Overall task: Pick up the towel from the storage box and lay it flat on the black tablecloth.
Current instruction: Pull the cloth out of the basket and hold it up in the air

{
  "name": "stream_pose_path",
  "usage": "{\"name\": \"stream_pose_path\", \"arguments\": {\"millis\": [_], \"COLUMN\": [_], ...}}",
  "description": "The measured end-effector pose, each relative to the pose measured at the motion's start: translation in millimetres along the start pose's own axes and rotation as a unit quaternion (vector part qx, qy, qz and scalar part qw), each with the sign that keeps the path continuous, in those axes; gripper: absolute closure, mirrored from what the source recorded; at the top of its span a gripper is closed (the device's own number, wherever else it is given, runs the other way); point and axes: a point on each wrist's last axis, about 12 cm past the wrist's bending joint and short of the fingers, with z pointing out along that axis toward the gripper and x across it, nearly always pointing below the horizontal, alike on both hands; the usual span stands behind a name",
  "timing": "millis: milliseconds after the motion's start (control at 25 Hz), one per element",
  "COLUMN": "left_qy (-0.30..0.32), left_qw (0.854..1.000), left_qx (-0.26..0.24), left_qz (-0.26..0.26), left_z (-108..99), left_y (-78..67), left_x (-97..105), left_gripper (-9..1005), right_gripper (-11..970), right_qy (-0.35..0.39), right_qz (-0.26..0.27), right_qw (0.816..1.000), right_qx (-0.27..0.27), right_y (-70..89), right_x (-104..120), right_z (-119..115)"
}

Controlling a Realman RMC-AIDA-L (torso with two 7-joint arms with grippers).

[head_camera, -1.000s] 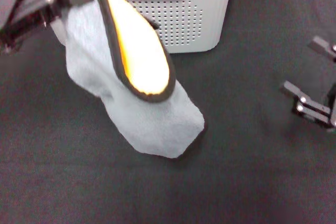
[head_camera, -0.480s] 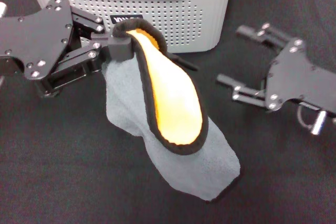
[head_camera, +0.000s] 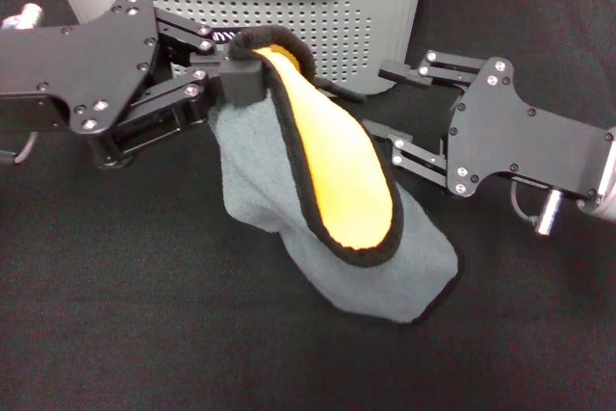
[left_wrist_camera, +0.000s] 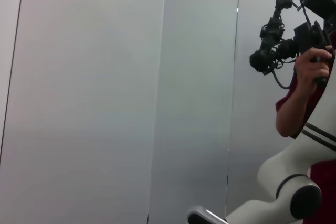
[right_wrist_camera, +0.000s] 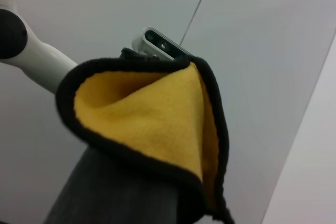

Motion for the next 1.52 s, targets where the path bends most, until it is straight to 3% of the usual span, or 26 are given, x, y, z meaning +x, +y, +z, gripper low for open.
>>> {"name": "stream_pose_path", "arguments": {"millis": [280,720,840,1520], "left_qy": [0.012,0.001,0.003,0.005], "left_qw": [1.000,1.000,1.000,1.000], "left_qx": [0.009,0.015,0.016,0.013], "left_qz": [-0.005,-0.011,-0.013,-0.024], "left_z": [8,12,13,12], "left_y": [2.5,8.2,9.0,9.8], "left_x": [4,10,10,18], "left_gripper": [958,959,958,957], "right_gripper": [514,666,753,838], "right_qy": [-0.003,-0.013,-0.010,-0.015], "right_qz": [-0.012,-0.023,-0.032,-0.040], "right_qw": [1.000,0.999,0.999,0.999], "right_qx": [-0.015,-0.032,-0.029,-0.028], "right_y": [-9.2,-8.8,-8.6,-7.5], "right_x": [-1,-5,-4,-6], "right_z": [15,27,26,26]}}
